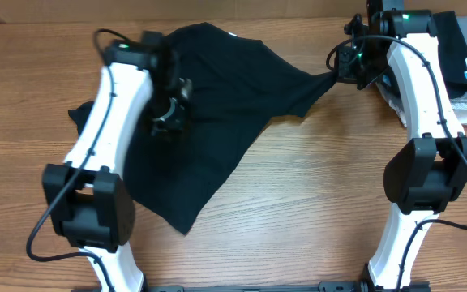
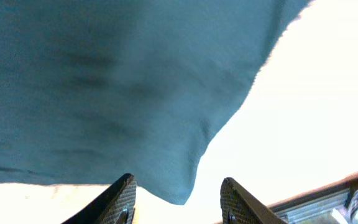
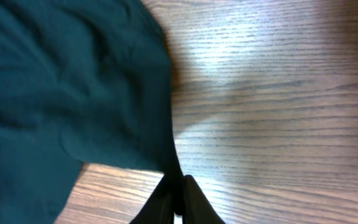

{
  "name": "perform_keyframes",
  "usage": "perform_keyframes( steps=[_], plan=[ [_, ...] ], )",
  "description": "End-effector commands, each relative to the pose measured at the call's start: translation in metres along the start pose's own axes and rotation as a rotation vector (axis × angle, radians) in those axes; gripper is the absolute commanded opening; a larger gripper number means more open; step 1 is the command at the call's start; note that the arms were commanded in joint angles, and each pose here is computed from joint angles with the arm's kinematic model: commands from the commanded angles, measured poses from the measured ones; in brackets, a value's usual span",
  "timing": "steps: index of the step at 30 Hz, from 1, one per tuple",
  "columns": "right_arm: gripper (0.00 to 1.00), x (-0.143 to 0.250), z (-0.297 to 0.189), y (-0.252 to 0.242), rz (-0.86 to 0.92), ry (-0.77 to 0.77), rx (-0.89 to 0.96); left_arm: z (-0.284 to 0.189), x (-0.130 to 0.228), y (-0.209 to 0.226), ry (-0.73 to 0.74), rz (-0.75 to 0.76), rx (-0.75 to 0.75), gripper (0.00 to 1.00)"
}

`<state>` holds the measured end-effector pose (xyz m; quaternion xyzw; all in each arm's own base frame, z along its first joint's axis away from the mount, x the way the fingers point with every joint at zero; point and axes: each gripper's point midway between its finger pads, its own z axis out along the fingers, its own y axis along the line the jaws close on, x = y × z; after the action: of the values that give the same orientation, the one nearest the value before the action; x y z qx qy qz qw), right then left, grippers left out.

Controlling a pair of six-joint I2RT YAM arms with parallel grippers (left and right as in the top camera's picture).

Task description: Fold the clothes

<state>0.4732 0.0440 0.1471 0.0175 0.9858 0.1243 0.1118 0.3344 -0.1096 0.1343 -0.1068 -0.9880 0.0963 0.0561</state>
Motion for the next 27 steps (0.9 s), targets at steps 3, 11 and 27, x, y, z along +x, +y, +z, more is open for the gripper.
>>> perform_keyframes(
  steps=[3,11,27],
  plan=[
    [0.09,-0.009,-0.01,0.001,-0.003,-0.041,-0.009,0.02,0.039,-0.048,0.109,0.088,-0.085,0.46],
    [0.09,-0.011,-0.01,0.005,-0.007,-0.051,-0.03,0.059,0.1,-0.064,0.111,0.024,-0.158,0.47],
    [0.1,-0.012,-0.01,0.009,-0.014,-0.054,-0.056,0.126,0.171,-0.042,0.244,-0.142,-0.188,0.49]
  ],
)
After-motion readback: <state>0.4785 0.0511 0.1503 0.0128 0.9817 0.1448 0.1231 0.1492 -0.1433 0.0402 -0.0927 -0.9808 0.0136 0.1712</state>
